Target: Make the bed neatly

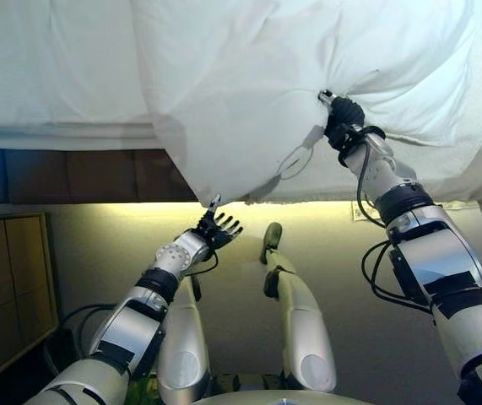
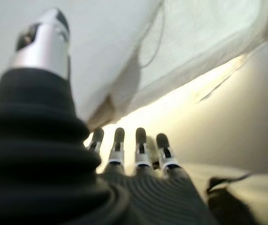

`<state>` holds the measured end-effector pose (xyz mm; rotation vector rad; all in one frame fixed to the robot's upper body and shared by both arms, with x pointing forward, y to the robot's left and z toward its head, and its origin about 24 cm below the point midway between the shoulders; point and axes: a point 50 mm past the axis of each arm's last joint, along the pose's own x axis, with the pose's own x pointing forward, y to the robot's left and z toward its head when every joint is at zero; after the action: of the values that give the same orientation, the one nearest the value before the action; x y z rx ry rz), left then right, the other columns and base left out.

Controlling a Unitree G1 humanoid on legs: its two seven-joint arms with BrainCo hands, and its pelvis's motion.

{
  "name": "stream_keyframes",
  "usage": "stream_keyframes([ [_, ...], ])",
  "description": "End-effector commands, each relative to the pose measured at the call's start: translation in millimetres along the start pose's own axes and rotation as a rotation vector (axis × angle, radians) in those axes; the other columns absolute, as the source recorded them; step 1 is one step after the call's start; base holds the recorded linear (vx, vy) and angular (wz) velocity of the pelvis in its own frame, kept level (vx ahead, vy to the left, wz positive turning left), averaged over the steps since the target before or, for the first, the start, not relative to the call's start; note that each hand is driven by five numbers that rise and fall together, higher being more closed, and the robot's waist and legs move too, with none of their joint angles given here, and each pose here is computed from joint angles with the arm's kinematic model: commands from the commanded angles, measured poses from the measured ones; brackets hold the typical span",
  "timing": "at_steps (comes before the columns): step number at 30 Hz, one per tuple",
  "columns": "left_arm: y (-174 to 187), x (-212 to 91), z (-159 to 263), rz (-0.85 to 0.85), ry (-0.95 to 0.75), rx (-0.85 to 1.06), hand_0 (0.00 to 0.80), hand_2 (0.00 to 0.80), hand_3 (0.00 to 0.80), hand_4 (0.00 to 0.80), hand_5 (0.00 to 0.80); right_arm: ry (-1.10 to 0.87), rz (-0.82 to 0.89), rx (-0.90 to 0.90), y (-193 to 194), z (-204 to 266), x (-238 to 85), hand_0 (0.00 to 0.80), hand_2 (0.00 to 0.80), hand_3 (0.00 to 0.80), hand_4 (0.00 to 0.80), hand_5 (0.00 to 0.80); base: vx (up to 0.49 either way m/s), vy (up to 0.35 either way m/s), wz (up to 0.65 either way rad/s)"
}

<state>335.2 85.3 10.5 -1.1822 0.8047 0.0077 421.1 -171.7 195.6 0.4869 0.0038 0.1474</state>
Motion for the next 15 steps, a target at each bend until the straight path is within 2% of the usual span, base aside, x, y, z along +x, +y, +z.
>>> stream_keyframes([
  [1,-20,1,-22,-0.067,0.093,-0.026,0.000,0.000,0.000,0.000,0.000,-0.214,0.248,0.001,71,58,4,0.800,0.800,0.800,0.800,0.800,-0.023,-0.046,0.01],
  [6,-40,1,-36,-0.166,0.143,0.004,0.000,0.000,0.000,0.000,0.000,-0.216,0.320,0.030,89,55,3,0.800,0.800,0.800,0.800,0.800,-0.018,-0.051,0.02],
  [15,-96,-4,-34,-0.347,0.136,0.007,0.000,0.000,0.000,0.000,0.000,-0.132,0.496,0.129,125,27,-3,0.800,0.800,0.800,0.800,0.800,0.004,-0.020,-0.02],
])
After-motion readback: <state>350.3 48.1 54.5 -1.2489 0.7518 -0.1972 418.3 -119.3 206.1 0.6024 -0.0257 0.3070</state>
